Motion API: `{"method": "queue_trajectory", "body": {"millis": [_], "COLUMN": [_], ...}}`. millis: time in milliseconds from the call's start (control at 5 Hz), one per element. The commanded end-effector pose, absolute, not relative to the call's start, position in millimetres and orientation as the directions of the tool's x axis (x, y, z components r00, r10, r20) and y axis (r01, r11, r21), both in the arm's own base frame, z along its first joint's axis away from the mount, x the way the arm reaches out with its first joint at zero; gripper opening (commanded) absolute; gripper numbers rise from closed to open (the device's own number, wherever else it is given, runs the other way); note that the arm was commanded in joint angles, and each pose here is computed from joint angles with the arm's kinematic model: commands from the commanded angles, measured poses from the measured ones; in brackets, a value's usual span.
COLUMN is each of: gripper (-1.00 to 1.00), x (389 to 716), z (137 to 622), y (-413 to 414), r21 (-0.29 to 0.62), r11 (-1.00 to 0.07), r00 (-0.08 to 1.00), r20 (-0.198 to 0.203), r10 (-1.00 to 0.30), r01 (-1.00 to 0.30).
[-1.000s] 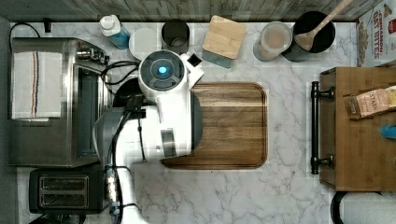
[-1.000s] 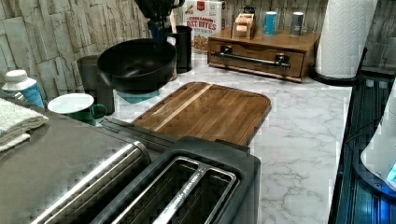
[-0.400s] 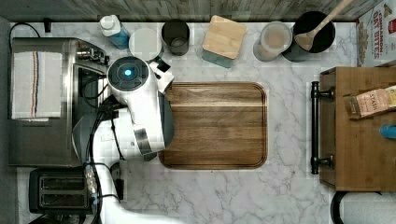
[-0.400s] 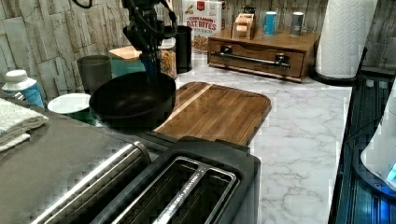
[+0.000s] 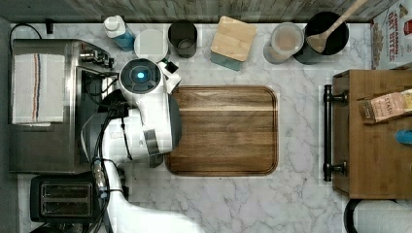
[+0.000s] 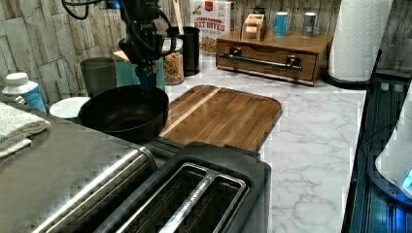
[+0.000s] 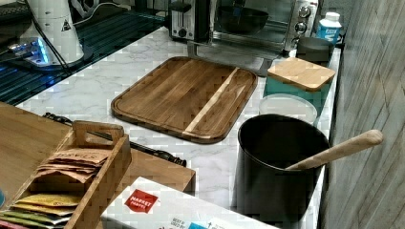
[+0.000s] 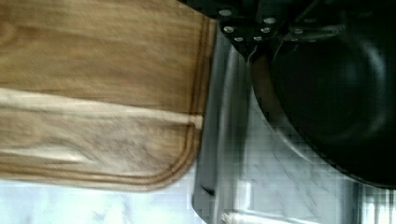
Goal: Put the bowl in the oven.
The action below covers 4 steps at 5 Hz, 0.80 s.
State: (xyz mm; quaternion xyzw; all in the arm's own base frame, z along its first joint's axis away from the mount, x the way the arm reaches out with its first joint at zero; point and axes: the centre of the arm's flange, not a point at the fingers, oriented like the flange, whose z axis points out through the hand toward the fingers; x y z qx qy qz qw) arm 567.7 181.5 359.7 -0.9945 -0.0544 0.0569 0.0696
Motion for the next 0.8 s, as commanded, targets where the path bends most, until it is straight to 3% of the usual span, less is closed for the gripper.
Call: {"method": "queue_trajectory", "body": {"millis": [200, 400, 600, 800], "gripper": [-1.0, -1.0, -1.0, -1.0], "x": [576, 582, 587, 584], "z": [383, 372, 374, 380], "y": [286, 297, 298, 295], "r21": [-0.217, -0.209, -0.309, -0.423], "r11": [-0.949, -0.952, -0.93, -0.895], "r00": [0.97, 0.971, 0.975, 0.988], "r20": [-0.035, -0.038, -0.032, 0.007], "r10": [0.241, 0.238, 0.22, 0.152], "r01": [0.228, 0.225, 0.2, 0.141]}}
